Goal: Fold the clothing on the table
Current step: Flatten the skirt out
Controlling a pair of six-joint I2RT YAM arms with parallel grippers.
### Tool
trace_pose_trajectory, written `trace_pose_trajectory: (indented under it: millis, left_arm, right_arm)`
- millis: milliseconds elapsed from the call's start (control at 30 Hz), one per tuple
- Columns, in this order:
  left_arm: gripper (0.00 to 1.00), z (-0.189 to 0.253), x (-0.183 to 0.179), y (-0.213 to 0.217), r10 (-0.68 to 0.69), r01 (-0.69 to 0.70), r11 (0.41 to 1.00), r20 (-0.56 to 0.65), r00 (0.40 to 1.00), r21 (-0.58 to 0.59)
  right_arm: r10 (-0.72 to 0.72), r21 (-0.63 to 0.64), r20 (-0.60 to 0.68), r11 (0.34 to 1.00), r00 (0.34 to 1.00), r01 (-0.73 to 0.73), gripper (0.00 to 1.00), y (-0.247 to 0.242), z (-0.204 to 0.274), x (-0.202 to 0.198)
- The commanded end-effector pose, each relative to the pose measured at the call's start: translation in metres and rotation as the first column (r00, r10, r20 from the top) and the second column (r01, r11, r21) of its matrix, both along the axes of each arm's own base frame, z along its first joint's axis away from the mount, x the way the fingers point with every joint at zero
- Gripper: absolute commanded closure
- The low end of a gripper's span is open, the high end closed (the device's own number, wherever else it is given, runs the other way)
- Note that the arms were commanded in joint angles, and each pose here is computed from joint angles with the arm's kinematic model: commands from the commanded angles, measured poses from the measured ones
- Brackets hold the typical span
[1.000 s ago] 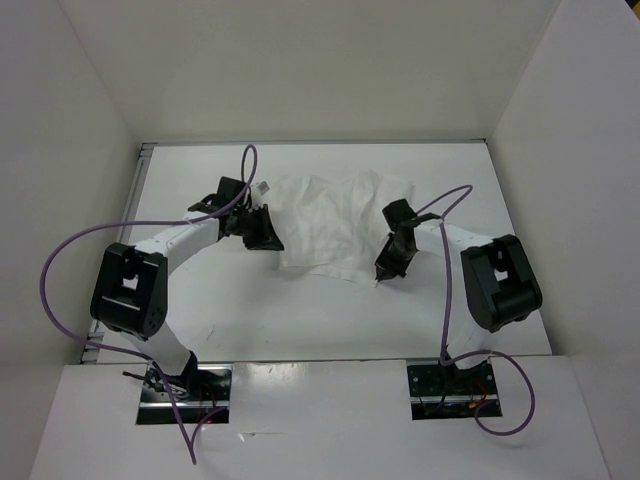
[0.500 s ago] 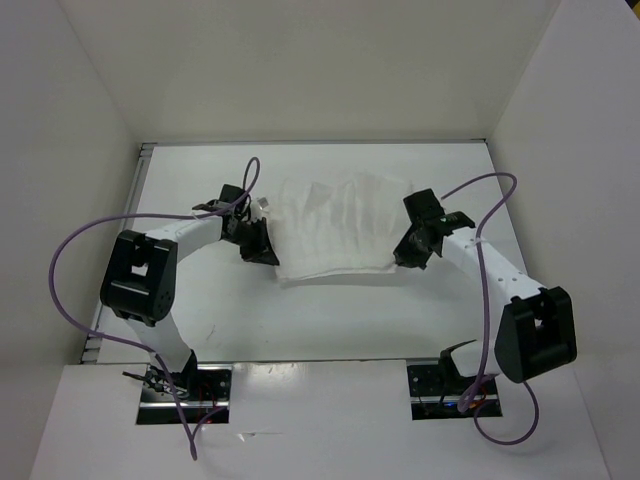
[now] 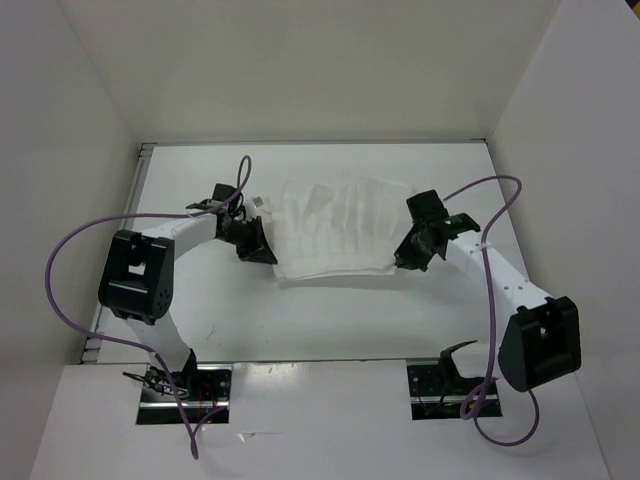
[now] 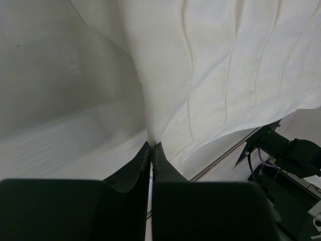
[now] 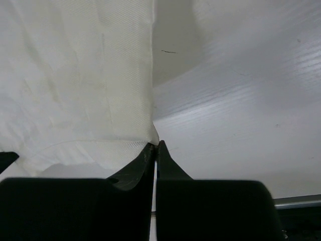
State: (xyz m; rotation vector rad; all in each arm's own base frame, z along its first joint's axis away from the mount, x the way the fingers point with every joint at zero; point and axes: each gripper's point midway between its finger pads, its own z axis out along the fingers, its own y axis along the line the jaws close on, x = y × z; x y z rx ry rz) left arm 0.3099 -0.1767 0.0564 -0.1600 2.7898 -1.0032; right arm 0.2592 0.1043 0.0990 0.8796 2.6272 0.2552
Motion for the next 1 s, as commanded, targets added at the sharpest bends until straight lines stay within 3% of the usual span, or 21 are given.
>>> trace_pose_trajectory:
  millis: [0, 67, 100, 167, 200, 233, 267, 333, 467, 567, 633, 700, 733, 767, 867, 967]
  left_arm:
    - [1.00, 0.031, 0.032, 0.002, 0.016, -0.013, 0.999, 0.099, 0.995, -0.030]
    - [1.00, 0.051, 0.053, -0.007, 0.001, 0.009, 0.997, 0.135, 0.991, -0.073]
    - [1.00, 0.082, 0.084, -0.012, 0.004, 0.017, 0.996, 0.225, 0.974, -0.087]
    - [1.00, 0.117, 0.115, -0.011, 0.009, 0.021, 0.995, 0.315, 0.949, -0.093]
    - [1.00, 0.132, 0.133, -0.008, 0.022, 0.018, 0.994, 0.356, 0.934, -0.109]
    - [1.00, 0.183, 0.156, -0.003, 0.037, 0.035, 0.989, 0.465, 0.884, -0.145]
    - [1.00, 0.205, 0.164, -0.001, 0.040, 0.053, 0.985, 0.509, 0.860, -0.167]
    - [1.00, 0.245, 0.183, 0.017, 0.073, 0.048, 0.982, 0.606, 0.792, -0.181]
    - [1.00, 0.343, 0.192, 0.044, 0.112, 0.088, 0.974, 0.774, 0.623, -0.211]
    - [1.00, 0.358, 0.189, 0.054, 0.111, 0.105, 0.969, 0.775, 0.622, -0.222]
    - [1.00, 0.353, 0.182, 0.058, 0.111, 0.107, 0.967, 0.757, 0.644, -0.232]
    - [1.00, 0.363, 0.162, 0.054, 0.104, 0.138, 0.961, 0.774, 0.624, -0.240]
    - [1.00, 0.331, 0.158, 0.056, 0.117, 0.115, 0.957, 0.717, 0.687, -0.266]
    - [1.00, 0.350, 0.137, 0.053, 0.110, 0.151, 0.951, 0.755, 0.646, -0.268]
    - [1.00, 0.347, 0.095, 0.045, 0.098, 0.190, 0.936, 0.736, 0.670, -0.298]
    - [1.00, 0.363, 0.058, 0.040, 0.058, 0.244, 0.929, 0.759, 0.649, -0.279]
  right_arm:
    - [0.002, -0.002, 0.172, 1.000, 0.985, -0.001, 1.00, -0.006, 0.048, 0.026]
    - [0.027, -0.008, 0.241, 1.000, 0.970, -0.025, 1.00, -0.007, 0.072, 0.057]
    - [0.031, -0.003, 0.324, 0.999, 0.946, -0.032, 1.00, -0.005, 0.105, 0.081]
    - [0.060, -0.074, 0.360, 0.997, 0.931, -0.035, 1.00, -0.012, 0.120, 0.109]
    - [0.061, -0.080, 0.458, 0.996, 0.887, -0.027, 1.00, -0.014, 0.162, 0.131]
    - [0.099, -0.122, 0.472, 0.991, 0.876, -0.046, 1.00, -0.014, 0.170, 0.144]
    - [0.096, -0.145, 0.555, 0.989, 0.826, -0.017, 1.00, -0.019, 0.210, 0.157]
    - [0.109, -0.204, 0.616, 0.979, 0.780, 0.024, 1.00, -0.033, 0.244, 0.169]
    - [0.109, -0.257, 0.740, 0.958, 0.664, 0.129, 1.00, -0.059, 0.324, 0.170]
    - [0.120, -0.274, 0.766, 0.949, 0.631, 0.153, 1.00, -0.068, 0.342, 0.161]
    - [0.138, -0.278, 0.741, 0.954, 0.657, 0.113, 1.00, -0.063, 0.331, 0.155]
    - [0.162, -0.265, 0.734, 0.962, 0.660, 0.058, 1.00, -0.056, 0.326, 0.144]
    - [0.177, -0.267, 0.704, 0.963, 0.688, 0.026, 1.00, -0.052, 0.307, 0.140]
    - [0.183, -0.258, 0.713, 0.966, 0.677, 0.011, 1.00, -0.052, 0.312, 0.123]
    - [0.222, -0.232, 0.693, 0.970, 0.686, -0.080, 1.00, -0.041, 0.293, 0.093]
    - [0.244, -0.217, 0.731, 0.969, 0.637, -0.122, 1.00, -0.040, 0.305, 0.048]
